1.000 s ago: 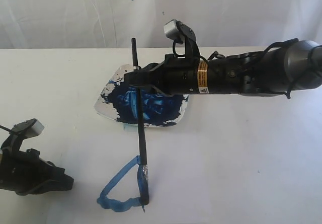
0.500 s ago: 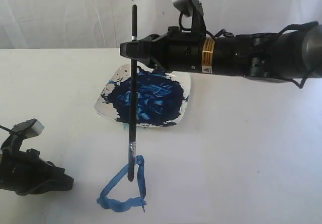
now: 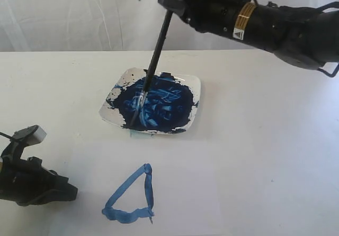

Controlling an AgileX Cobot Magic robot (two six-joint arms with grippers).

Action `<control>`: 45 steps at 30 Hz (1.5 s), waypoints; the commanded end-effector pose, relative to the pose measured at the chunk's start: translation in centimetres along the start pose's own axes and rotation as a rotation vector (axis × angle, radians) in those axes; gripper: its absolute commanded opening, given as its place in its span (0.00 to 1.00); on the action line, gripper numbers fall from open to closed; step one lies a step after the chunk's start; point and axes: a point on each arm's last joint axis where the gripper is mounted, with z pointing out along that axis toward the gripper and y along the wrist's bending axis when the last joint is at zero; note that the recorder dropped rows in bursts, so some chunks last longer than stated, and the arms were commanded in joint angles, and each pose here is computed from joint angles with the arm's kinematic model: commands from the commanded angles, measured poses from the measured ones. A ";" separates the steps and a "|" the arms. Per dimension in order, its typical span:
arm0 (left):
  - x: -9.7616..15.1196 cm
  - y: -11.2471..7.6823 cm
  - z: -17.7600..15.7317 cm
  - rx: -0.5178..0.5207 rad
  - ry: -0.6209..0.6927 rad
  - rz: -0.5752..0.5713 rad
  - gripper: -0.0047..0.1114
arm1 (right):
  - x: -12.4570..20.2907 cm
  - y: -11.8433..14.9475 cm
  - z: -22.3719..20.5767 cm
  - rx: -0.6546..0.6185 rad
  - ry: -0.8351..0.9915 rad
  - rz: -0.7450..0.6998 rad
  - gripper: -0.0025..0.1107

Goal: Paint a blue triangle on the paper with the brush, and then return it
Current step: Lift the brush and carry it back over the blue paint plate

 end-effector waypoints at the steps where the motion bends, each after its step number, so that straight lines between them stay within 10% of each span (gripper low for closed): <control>1: 0.1 -0.1 -0.1 -0.011 0.003 0.012 0.04 | -1.9 -1.7 -0.3 0.063 -0.154 0.082 0.02; 32: 0.1 -0.1 -0.1 -0.011 0.003 0.012 0.04 | 2.3 -16.5 0.0 0.323 -0.282 0.441 0.02; 45: 0.1 -0.1 -0.1 -0.011 0.003 0.012 0.04 | 5.3 -18.7 0.1 0.330 -0.255 0.538 0.02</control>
